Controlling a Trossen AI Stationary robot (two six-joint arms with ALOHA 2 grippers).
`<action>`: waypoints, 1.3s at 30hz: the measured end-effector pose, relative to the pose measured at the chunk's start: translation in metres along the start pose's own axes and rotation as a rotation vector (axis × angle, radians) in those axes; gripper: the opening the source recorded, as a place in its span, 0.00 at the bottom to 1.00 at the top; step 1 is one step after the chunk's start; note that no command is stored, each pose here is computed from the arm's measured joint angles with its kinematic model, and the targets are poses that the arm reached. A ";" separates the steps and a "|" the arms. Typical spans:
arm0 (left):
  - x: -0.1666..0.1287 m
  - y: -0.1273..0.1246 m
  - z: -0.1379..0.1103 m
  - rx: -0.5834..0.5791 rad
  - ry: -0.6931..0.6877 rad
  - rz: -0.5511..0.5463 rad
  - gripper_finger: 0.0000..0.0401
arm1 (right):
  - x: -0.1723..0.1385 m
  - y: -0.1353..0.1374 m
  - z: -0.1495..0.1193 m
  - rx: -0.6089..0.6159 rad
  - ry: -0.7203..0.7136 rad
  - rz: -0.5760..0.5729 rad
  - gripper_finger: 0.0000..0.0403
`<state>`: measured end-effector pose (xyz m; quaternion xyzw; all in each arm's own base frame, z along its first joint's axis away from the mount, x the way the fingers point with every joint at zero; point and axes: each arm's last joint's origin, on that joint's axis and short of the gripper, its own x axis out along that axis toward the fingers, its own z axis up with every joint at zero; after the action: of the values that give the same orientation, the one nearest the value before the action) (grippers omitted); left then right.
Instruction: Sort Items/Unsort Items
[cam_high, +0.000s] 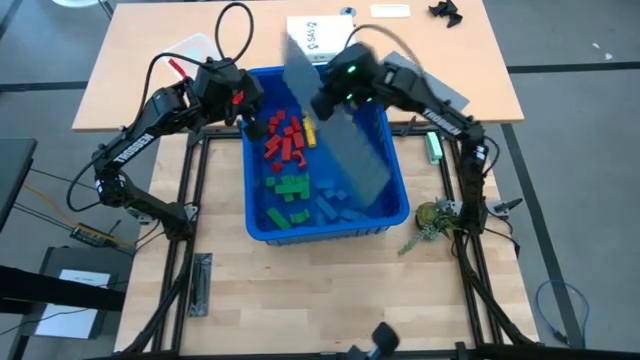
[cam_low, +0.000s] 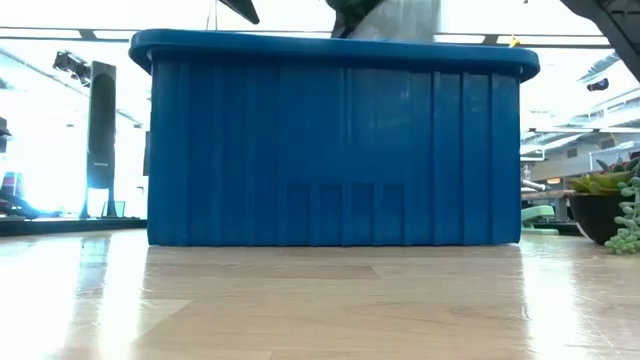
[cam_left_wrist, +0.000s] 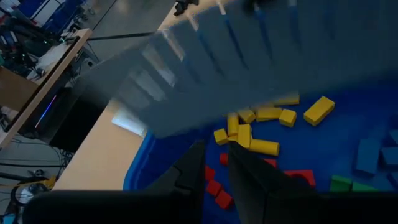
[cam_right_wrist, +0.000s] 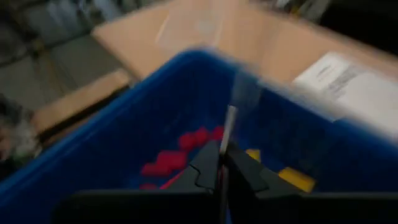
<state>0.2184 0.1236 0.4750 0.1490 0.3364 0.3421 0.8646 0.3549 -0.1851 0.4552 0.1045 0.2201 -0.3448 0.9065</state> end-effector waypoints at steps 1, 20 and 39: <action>0.000 0.000 0.000 -0.001 -0.001 0.001 0.18 | -0.006 -0.005 0.005 0.002 -0.029 -0.006 0.04; 0.000 0.000 -0.001 0.003 0.008 -0.003 0.18 | -0.113 -0.104 0.037 -0.143 -0.210 -0.447 0.02; 0.000 0.000 0.001 0.048 -0.011 0.010 0.18 | -0.071 -0.232 0.002 -0.233 0.136 -0.655 0.02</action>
<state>0.2190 0.1238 0.4762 0.1732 0.3389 0.3374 0.8610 0.1528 -0.3165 0.4812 -0.0529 0.3398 -0.5820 0.7369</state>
